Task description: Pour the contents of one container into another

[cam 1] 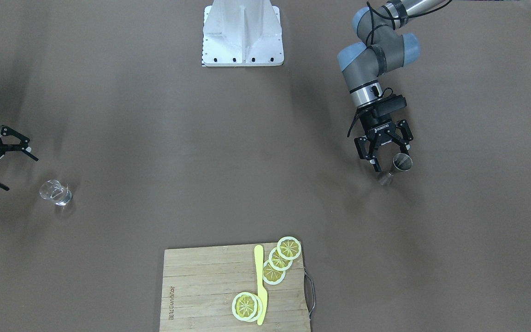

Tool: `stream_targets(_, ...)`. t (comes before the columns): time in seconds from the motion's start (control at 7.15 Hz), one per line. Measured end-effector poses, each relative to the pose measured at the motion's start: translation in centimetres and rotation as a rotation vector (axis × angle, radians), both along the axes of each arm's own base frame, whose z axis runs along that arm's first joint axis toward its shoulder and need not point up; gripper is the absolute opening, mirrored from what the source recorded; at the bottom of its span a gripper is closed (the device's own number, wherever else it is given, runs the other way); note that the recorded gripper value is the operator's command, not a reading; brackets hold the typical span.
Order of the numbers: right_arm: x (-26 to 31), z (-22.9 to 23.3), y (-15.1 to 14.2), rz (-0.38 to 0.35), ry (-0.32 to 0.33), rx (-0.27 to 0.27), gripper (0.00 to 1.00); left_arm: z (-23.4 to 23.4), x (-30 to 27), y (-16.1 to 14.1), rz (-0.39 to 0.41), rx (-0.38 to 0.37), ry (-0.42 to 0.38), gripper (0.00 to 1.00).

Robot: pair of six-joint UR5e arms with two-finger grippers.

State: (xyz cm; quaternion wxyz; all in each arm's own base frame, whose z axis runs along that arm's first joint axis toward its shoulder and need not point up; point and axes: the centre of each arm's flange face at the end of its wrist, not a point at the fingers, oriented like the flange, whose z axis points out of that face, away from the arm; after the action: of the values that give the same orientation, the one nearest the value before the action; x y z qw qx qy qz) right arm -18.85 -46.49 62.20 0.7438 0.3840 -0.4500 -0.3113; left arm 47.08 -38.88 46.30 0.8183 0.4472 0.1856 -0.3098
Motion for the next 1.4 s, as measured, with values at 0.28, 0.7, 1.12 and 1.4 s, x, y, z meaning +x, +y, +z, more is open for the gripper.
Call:
stream_targets(0.28,-0.2,-0.2,0.0,-0.008,-0.003,0.017,1.0,0.3,0.2,-0.2,-0.003,-0.002,-0.007,0.88)
stream_targets(0.7,-0.5,-1.7,-0.5,-0.011,-0.017,0.055,1.0,0.5,0.2,-0.6,-0.057,0.048,-0.004,0.88)
stream_targets(1.12,-0.7,-3.1,-1.7,0.014,-0.02,0.087,1.0,0.2,1.7,-1.3,-0.094,0.078,0.016,0.88)
stream_targets(1.4,-1.3,-4.3,-3.2,0.058,-0.017,0.12,1.0,0.8,2.0,-1.4,-0.117,0.076,0.042,0.82)
